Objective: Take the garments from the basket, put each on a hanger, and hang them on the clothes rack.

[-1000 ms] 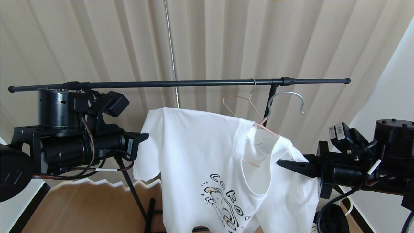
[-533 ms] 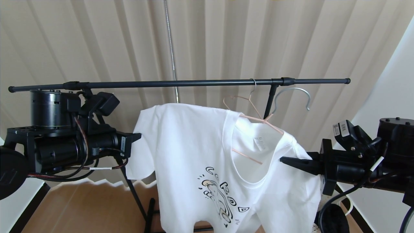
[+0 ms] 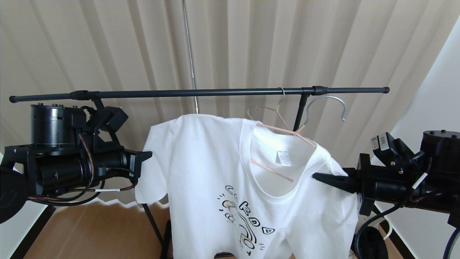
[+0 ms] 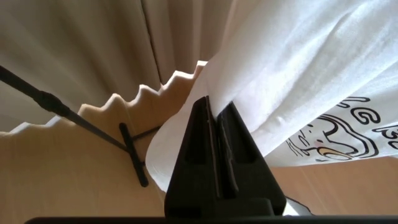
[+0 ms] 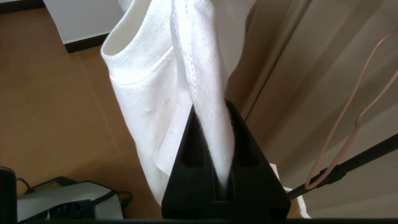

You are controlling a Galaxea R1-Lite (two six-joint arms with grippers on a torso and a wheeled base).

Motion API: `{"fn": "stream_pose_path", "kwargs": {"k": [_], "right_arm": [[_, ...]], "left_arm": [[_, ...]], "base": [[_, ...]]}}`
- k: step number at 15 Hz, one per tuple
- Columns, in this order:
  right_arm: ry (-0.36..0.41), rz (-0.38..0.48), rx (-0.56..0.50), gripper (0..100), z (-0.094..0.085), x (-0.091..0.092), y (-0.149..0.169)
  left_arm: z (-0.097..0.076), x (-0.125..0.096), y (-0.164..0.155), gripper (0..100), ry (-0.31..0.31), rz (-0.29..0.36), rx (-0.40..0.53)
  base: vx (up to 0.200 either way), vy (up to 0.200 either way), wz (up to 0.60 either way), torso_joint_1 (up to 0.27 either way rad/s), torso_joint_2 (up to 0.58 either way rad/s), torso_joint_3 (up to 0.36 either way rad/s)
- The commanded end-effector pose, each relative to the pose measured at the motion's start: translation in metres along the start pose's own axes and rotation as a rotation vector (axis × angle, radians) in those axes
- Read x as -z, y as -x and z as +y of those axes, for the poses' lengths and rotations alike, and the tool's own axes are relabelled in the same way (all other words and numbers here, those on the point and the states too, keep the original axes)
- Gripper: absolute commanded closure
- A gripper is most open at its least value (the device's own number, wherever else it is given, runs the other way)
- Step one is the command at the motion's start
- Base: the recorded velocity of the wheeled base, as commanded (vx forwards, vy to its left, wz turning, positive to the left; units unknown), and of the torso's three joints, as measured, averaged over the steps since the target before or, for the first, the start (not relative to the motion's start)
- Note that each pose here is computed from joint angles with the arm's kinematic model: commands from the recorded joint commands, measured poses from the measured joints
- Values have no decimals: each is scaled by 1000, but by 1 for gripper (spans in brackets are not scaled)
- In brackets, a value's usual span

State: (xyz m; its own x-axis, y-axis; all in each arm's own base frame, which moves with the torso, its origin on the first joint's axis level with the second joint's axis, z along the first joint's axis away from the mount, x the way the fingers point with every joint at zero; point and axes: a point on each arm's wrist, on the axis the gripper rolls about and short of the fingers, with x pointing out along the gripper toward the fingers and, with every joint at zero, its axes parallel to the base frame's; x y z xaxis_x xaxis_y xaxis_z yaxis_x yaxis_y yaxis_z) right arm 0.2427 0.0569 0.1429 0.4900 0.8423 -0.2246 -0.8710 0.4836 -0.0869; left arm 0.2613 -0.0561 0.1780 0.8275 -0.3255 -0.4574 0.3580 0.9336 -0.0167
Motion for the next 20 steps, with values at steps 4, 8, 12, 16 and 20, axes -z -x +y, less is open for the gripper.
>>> {"fn": "stream_pose_path", "kwargs": {"k": [4, 8, 12, 16, 20], "right_arm": [[-3, 1, 2, 100, -1, 1, 0], [-1, -3, 3, 100, -3, 0, 2], [0, -4, 3, 100, -2, 0, 2], [-1, -3, 1, 100, -2, 0, 1], [0, -4, 2, 100, -2, 0, 2]], "left_arm": [[0, 3, 0, 100, 17, 9, 0], [2, 7, 2, 100, 26, 9, -8], [4, 11, 3, 100, 29, -2, -18], [2, 10, 6, 0, 23, -12, -11], [-5, 3, 23, 0, 7, -65, 9]], "base": [[0, 0, 0, 0, 0, 0], [0, 0, 0, 0, 0, 0], [0, 0, 0, 0, 0, 0], [0, 0, 0, 0, 0, 0], [0, 0, 0, 0, 0, 0]]}}
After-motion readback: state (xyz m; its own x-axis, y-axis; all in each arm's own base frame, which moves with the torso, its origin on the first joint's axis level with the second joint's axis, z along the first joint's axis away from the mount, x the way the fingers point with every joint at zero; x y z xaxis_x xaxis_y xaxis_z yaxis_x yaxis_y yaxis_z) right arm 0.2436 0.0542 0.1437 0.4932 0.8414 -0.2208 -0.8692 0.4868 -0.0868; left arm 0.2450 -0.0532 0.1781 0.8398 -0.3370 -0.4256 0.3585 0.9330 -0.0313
